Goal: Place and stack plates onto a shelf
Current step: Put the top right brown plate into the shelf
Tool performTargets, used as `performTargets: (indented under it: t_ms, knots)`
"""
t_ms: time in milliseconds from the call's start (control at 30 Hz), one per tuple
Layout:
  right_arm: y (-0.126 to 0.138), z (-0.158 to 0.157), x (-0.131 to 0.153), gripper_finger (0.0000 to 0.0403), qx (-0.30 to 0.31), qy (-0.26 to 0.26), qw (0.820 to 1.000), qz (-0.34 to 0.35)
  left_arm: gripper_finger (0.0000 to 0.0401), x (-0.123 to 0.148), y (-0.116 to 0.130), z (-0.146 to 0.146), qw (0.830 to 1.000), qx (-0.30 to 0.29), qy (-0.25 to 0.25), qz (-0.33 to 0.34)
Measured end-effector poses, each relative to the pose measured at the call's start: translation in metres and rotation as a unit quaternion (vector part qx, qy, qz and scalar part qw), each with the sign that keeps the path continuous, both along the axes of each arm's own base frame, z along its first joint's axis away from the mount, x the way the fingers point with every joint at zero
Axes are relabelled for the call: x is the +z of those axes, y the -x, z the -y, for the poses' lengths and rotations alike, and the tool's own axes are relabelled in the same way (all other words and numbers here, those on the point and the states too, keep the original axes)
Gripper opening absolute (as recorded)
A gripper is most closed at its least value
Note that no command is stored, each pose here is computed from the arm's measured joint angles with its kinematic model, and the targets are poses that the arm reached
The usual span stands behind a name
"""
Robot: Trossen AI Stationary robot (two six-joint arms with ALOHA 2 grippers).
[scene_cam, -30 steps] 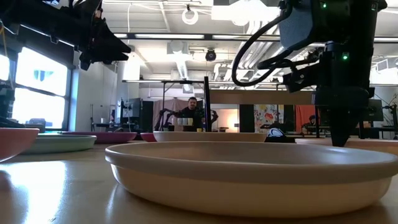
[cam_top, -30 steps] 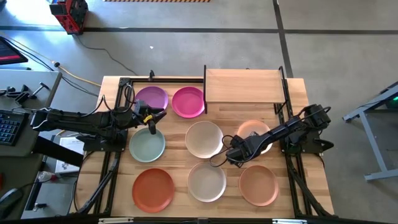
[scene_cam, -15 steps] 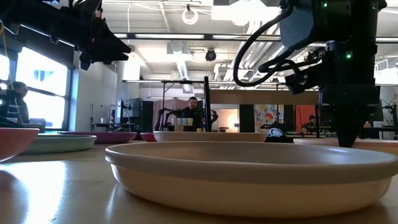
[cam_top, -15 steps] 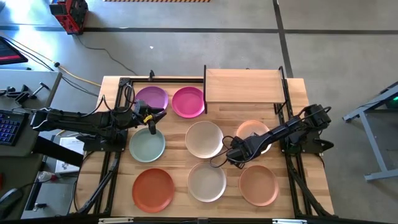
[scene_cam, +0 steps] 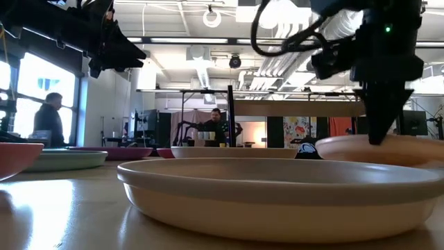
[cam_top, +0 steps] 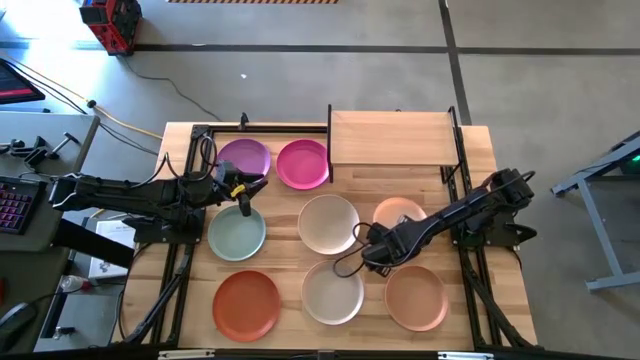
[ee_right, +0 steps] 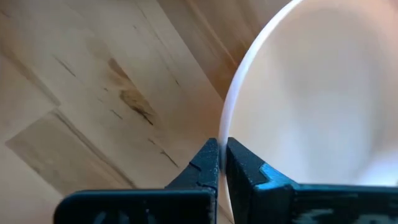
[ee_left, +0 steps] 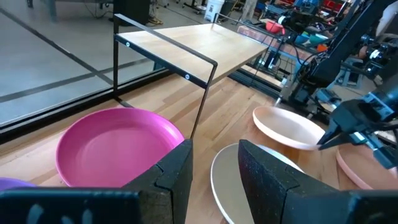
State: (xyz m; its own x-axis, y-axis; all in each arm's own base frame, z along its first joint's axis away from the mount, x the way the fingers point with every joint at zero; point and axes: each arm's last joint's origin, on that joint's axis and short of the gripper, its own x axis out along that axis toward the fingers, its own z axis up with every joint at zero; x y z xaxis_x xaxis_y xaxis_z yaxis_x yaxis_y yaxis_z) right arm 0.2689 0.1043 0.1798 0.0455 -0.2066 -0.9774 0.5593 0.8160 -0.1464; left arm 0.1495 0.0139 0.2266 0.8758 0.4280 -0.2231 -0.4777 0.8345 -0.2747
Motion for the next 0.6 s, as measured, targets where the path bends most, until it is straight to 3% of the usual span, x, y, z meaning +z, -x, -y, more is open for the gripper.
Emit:
performTargets:
  t_ms: [600]
  knots:
    - [-0.006,-0.008,0.044,0.0,0.035,0.023,0.999,-0.019,0.0117,0.0,0.0,0.0,1.0,0.0,0.0,0.0]
